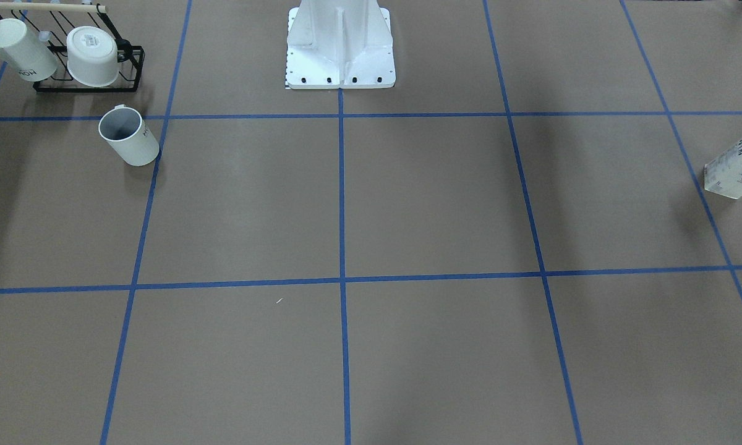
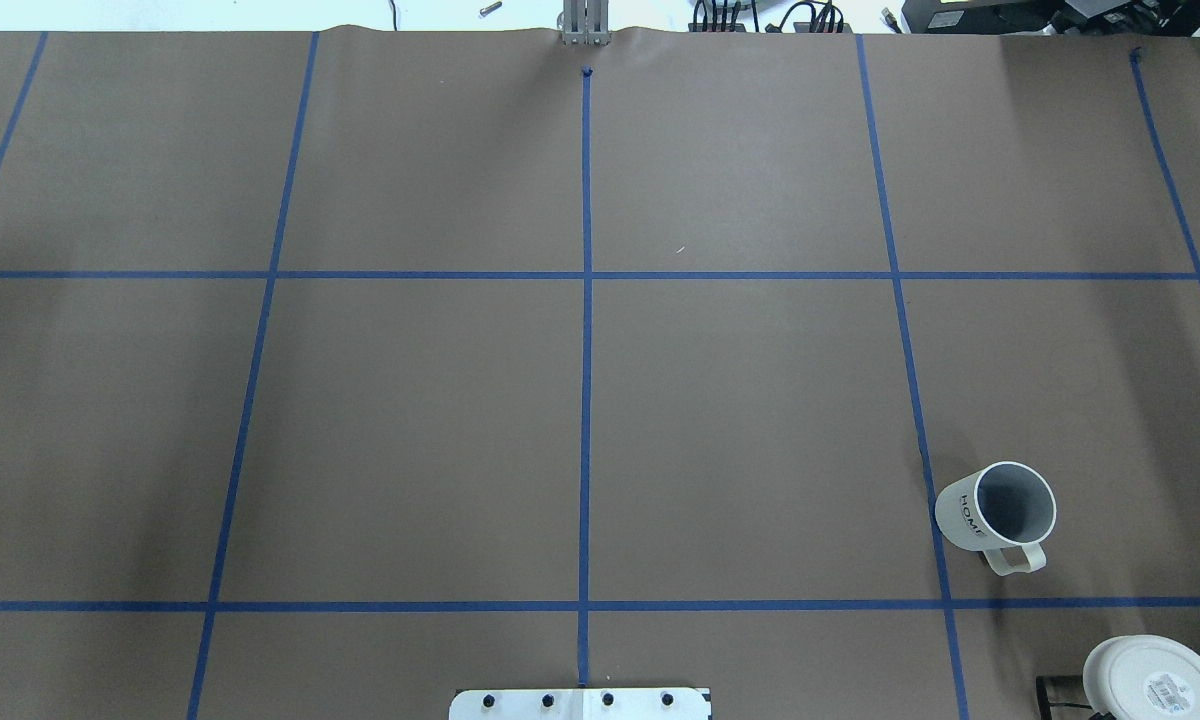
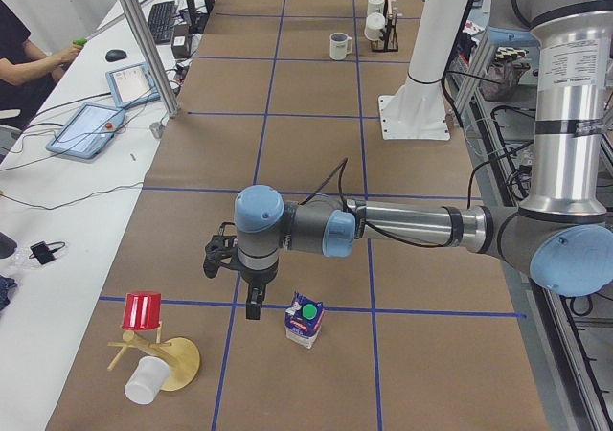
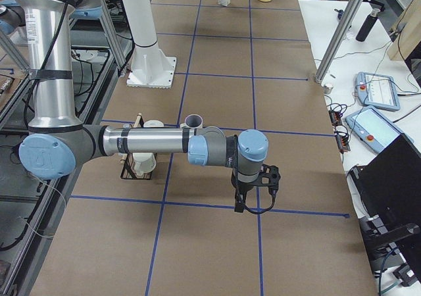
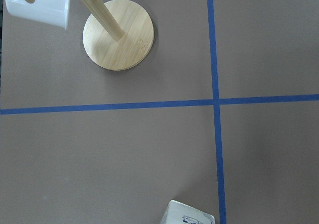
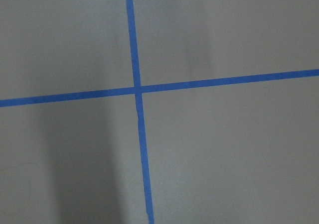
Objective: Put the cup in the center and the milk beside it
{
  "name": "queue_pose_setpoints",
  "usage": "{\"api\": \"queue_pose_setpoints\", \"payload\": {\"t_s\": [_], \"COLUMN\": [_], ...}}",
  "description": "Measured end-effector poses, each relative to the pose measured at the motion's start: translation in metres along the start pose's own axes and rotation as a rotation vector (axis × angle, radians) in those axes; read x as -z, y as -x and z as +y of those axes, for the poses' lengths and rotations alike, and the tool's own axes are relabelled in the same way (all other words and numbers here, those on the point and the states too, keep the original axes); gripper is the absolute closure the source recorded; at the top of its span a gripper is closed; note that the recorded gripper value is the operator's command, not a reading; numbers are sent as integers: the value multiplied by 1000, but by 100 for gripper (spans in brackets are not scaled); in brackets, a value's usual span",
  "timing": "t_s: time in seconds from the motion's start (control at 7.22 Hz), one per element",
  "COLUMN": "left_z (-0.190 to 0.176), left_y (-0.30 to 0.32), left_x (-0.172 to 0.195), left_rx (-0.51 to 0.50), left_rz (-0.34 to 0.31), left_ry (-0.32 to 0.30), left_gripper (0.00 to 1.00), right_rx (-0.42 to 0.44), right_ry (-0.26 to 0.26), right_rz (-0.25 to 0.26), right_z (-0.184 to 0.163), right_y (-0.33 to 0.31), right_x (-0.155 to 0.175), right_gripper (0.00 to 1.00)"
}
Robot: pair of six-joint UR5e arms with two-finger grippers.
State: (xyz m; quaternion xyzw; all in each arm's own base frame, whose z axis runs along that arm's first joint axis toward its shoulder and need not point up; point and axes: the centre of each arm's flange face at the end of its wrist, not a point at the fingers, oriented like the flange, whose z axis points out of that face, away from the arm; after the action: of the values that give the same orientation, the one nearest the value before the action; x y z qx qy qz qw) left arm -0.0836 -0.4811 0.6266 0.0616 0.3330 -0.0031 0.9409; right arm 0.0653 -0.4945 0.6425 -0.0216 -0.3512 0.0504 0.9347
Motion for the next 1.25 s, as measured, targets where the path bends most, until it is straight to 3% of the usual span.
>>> {"api": "queue_pose_setpoints", "payload": {"t_s": [1.25], "left_z": [0], "left_y": [-2], "left_x": [1], "left_rx": [-3], "left_rz": [5], "left_ry": [-2], "left_gripper": [1], "right_rx": [31], "right_ry": [-23], "right_rz": [8], "right_z": [-2], "right_y": [13], "right_x": [11], "right_gripper": [0]}}
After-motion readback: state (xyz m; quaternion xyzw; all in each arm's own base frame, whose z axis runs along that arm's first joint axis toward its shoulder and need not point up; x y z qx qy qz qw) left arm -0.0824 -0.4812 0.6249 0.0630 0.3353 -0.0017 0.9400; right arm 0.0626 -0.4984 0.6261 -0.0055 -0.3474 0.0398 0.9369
